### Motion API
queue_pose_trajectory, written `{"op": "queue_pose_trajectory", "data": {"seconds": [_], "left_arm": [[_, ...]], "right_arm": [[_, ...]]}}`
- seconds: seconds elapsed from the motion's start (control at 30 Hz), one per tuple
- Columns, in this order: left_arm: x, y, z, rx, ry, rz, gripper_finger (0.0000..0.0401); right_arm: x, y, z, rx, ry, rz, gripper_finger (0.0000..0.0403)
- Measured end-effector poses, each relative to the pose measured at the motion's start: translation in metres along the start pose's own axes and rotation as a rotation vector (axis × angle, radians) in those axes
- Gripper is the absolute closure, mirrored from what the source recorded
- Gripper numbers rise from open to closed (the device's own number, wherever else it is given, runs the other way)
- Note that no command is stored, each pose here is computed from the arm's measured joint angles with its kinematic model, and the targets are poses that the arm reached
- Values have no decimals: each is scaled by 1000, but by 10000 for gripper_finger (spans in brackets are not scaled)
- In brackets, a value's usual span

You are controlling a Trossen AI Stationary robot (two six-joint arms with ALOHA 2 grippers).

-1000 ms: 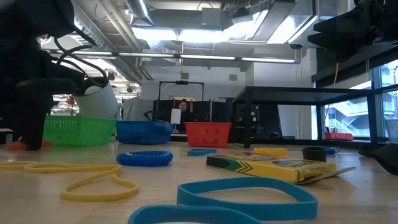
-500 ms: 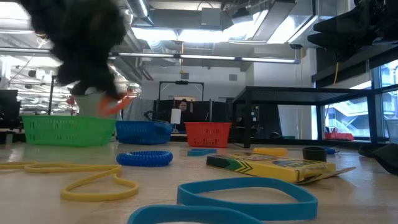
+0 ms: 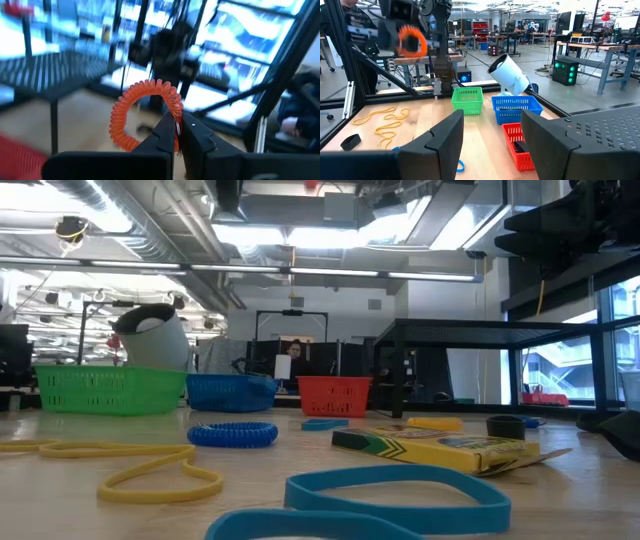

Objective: Pick & Place Office Desk Supplies
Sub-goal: Put the red spring keychain into the green bin

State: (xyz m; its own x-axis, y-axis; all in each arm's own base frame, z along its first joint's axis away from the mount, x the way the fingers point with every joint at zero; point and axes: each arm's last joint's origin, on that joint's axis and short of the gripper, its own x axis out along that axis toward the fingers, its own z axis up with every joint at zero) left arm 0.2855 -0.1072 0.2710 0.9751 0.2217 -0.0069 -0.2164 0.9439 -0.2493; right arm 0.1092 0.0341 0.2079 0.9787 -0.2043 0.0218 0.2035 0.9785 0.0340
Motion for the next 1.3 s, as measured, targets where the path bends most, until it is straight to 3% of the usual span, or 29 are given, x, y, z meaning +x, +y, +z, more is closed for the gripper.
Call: {"op": "queue_pose_trajectory", "data": {"seconds": [0.17,0.33,0.63,0.9,1.3], "left_arm": [[0,-2,8,71,-66,-11,391],[0,3,-1,57,-8,77,390],[-13,19,-39,-123,221,349,390],[-34,46,-61,-132,320,643,390],[-73,97,-67,-222,624,1137,390]], "right_arm": [[0,0,0,0,0,0,201],[0,0,0,0,0,0,201],[0,0,0,0,0,0,201],[0,0,0,0,0,0,201],[0,0,0,0,0,0,202]]}}
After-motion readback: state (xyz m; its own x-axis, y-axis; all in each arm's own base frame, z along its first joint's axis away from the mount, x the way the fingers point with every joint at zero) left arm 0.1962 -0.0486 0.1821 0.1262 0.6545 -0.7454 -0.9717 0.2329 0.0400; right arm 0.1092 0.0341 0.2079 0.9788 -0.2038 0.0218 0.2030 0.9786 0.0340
